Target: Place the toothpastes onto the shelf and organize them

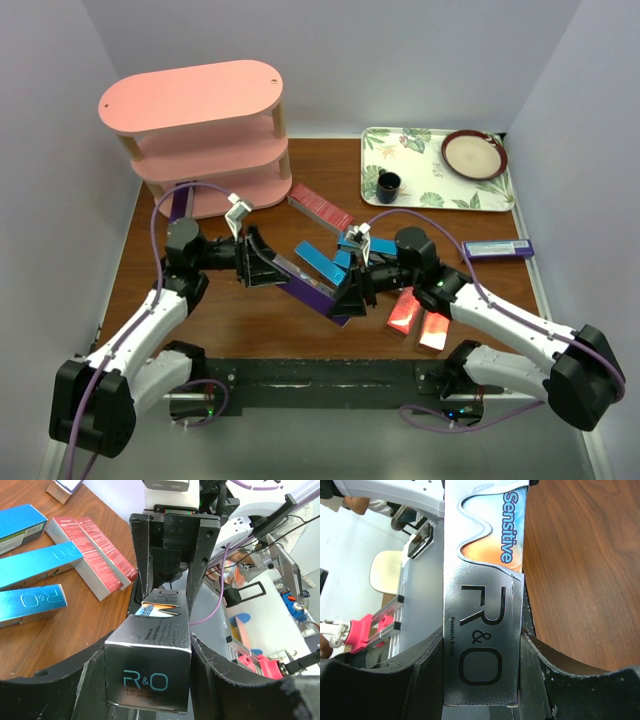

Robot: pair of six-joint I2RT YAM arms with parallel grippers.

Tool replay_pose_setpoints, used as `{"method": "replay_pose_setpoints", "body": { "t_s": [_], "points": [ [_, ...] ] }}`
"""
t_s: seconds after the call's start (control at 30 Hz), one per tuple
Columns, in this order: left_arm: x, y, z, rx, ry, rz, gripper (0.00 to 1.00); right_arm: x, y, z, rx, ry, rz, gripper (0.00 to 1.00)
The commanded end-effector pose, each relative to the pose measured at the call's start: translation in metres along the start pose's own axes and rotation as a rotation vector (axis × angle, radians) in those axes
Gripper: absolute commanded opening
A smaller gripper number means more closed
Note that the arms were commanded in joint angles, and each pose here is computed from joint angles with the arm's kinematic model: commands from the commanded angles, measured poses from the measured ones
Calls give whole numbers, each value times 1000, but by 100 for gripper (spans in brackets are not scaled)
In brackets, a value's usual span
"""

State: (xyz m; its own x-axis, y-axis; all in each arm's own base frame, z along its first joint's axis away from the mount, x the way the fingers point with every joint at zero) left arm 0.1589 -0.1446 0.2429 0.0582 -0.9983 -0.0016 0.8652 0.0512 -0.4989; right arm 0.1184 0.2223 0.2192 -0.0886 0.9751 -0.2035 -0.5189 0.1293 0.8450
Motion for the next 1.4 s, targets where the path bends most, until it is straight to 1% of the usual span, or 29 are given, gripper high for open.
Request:
{"method": "replay_pose_setpoints", "body": {
  "t_s": [0.0, 0.03, 0.1, 0.13, 0.2, 0.23, 0.3, 0.33, 0.43, 0.47, 0.53, 0.57, 0.63, 0.67, 0.8, 0.9, 0.93, 0.97, 1.0, 1.03, 1.07, 1.13, 1.27, 1.37],
  "points": [
    [2, 1, 6, 14, 14, -3, 29, 0, 12, 23, -81, -69, 15, 31],
    [2, 2, 7, 11, 11, 6, 21, 1, 12, 23, -77, -68, 11, 37],
    [3, 3, 6, 6, 10, 11, 15, 1, 9, 23, -73, -65, 0, 44],
    [3, 4, 7, 5, 7, 17, 12, 1, 7, 24, -72, -66, -8, 53],
    [4, 7, 9, -5, -2, 37, 9, 1, 5, 24, -63, -59, -21, 62],
    [4, 9, 8, -17, -5, 48, 7, 1, 3, 24, -59, -55, -26, 72],
    [5, 13, 9, -29, -16, 72, 3, 0, 1, 24, -59, -54, -42, 80],
    [6, 15, 9, -38, -19, 82, 0, -1, 2, 24, -62, -58, -51, 88],
    [7, 24, 8, -59, -40, 132, 0, -6, 0, 25, -75, -77, -103, 96],
    [7, 25, 9, -64, -49, 141, 0, -7, 0, 28, -94, -93, -121, 98],
    [4, 31, 9, -78, -82, 181, 0, -12, 1, 27, -78, -87, -167, 99],
    [2, 32, 13, -84, -113, 188, 0, -16, 1, 28, -99, -97, -192, 99],
    [-7, 39, 11, -116, -180, 264, 0, -22, 1, 31, -93, -123, -273, 99],
    [-11, 42, 8, -144, -209, 290, 0, -27, 3, 31, -114, -139, -294, 99],
    [-29, 50, 10, -173, -355, 437, 0, -41, 8, 33, -140, -223, -386, 99],
    [-34, 49, 9, -167, -411, 504, 0, -52, 10, 33, -153, -294, -464, 99],
    [-36, 49, 12, -156, -455, 544, 0, -56, 7, 34, -157, -325, -507, 98],
    [-38, 50, 8, -177, -479, 567, 0, -59, 7, 34, -162, -340, -525, 99],
    [-41, 53, 10, -183, -528, 615, 0, -61, 6, 32, -161, -352, -543, 99],
    [-43, 50, 11, -175, -565, 629, 0, -65, 8, 32, -172, -379, -555, 99],
    [-45, 51, 6, -203, -600, 642, 0, -68, 7, 33, -177, -401, -581, 99],
    [-50, 53, 5, -213, -684, 687, 0, -73, 6, 31, -186, -436, -609, 99],
    [-60, 60, -7, -288, -862, 741, 0, -85, 0, 29, -200, -523, -696, 99],
    [-69, 64, -4, -283, -963, 804, 0, -93, -4, 27, -208, -579, -754, 99]
  ]
}}
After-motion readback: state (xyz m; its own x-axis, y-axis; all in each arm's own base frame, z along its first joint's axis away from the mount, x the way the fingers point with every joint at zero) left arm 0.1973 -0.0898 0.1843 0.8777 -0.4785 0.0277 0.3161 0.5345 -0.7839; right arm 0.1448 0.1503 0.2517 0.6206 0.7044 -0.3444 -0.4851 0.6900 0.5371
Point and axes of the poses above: each gripper's point midway between its finger pads, its own x axis out along the fingers, its own y axis along the line the jaws close on, z = x × y, the point moved 8 cm from there along -x, back along the fingers, and after that the axes turned 15 degrees about x, right-handed, at the moved point
